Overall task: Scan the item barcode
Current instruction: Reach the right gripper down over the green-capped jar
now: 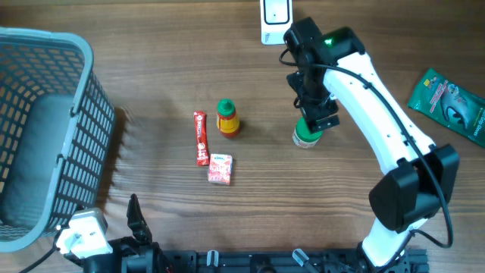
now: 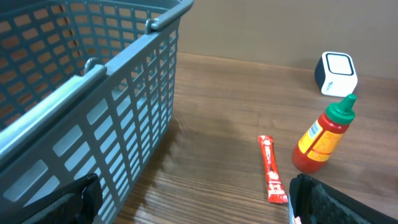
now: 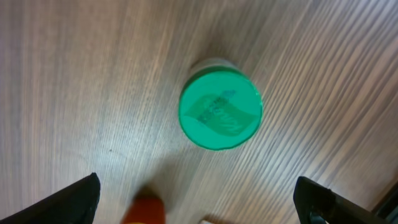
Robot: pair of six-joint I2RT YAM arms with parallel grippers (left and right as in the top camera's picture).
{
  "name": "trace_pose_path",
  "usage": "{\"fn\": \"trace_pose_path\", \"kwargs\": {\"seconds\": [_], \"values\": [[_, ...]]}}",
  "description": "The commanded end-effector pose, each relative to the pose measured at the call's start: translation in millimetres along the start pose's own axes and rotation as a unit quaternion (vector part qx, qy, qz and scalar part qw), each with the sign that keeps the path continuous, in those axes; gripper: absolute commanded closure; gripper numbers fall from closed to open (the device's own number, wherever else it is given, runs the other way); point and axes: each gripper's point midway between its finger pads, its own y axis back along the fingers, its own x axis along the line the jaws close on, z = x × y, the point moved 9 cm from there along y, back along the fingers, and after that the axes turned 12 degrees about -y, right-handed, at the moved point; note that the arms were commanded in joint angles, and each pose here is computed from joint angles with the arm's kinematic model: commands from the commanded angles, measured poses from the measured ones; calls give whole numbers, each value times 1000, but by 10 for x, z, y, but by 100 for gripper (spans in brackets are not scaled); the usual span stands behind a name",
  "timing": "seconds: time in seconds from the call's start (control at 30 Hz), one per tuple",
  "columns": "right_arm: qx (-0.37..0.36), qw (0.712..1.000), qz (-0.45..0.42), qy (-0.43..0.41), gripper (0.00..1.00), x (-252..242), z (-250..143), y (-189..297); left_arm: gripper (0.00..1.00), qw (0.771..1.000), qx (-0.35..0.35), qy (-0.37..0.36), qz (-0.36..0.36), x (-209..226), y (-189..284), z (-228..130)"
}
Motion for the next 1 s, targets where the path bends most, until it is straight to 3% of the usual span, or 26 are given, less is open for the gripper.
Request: {"fn": "trace_pose_path", "kwargs": {"seconds": [0.0,0.3,0.43,0.47,0.5,0.57,0.67,0.73,0.8,0.97], "values": [[10,996,-27,-84,0,-73,-22,-298,0,1000,-6,4,1,1,16,5],[24,993,-48,-101,1,-245,28,-1023,0,1000,-6,4,0,0,16,5],[21,999,-19,-27,22,-158,84,-1057,0,1000,-6,4,0,0,16,5],[21,1000,-18,4,32,-158,84,-1057,0,1000,-6,4,0,0,16,4],[22,999,-17,44,43,-158,84,-1057,0,1000,-6,4,0,0,16,4],[24,986,-15,166,53,-159,83,-1057,0,1000,-6,4,0,0,16,4],[28,918,-1,394,53,-141,77,-1037,0,1000,-6,4,0,0,16,4],[32,824,2,565,51,-157,75,-1000,0,1000,-6,4,0,0,16,5],[35,756,-1,654,41,-184,84,-989,0,1000,-6,4,0,0,16,4],[73,728,59,680,16,-162,1,-600,0,1000,-6,4,0,0,16,4]]}}
